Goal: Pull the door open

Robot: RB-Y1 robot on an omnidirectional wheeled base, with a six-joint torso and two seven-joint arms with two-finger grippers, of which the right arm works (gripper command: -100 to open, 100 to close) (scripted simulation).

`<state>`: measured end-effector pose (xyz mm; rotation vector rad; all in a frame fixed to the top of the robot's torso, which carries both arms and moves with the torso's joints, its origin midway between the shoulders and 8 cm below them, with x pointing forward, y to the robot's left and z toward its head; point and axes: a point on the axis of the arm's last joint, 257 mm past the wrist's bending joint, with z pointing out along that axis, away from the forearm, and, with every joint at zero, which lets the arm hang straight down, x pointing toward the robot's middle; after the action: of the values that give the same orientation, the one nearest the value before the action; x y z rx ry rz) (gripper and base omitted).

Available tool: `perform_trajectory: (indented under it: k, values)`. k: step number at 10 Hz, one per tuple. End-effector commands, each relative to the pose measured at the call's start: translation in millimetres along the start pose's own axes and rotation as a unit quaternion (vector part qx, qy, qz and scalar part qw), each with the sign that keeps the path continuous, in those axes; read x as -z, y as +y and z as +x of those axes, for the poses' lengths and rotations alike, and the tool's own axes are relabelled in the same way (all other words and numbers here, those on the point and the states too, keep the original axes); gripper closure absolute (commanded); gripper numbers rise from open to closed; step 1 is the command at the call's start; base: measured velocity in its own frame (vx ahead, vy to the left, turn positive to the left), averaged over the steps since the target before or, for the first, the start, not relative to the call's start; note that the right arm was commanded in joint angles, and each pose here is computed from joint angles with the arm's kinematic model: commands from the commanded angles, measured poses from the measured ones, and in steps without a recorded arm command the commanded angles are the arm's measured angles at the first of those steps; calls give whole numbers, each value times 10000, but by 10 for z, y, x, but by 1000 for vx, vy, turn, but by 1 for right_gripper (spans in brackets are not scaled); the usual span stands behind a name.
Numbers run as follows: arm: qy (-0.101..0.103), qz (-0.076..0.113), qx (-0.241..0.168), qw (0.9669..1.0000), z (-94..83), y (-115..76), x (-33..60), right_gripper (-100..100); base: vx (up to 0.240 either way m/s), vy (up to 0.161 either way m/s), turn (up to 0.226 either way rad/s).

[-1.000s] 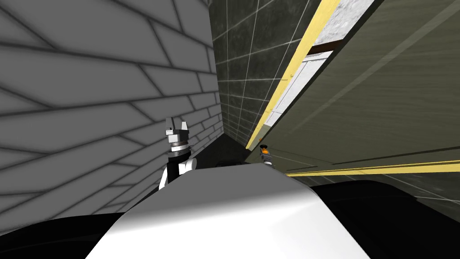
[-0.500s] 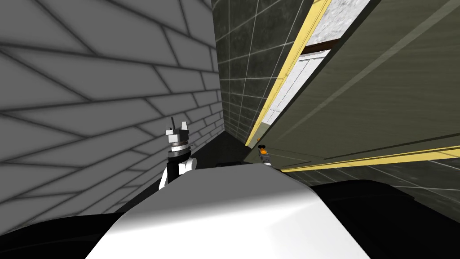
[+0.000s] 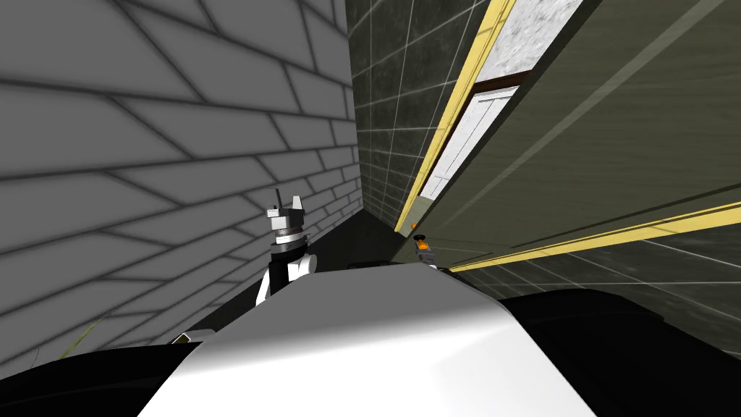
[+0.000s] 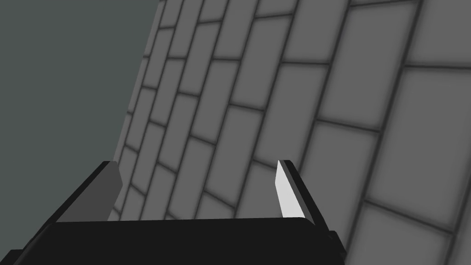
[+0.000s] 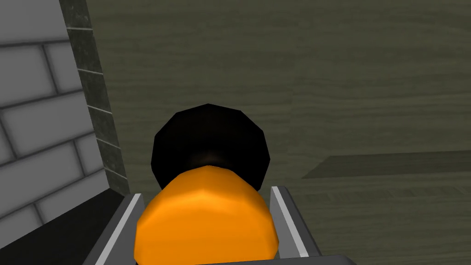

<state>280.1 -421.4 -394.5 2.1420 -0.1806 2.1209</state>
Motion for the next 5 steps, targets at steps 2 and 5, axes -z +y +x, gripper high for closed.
perform_trajectory:
  k: [2, 5]
  values:
    - [26, 101, -11, 9999, 7, -9, 40, 100, -212, -32, 131]
    - [41, 251, -9, 9997, 16, 1, 108, 100, -223, -53, 153]
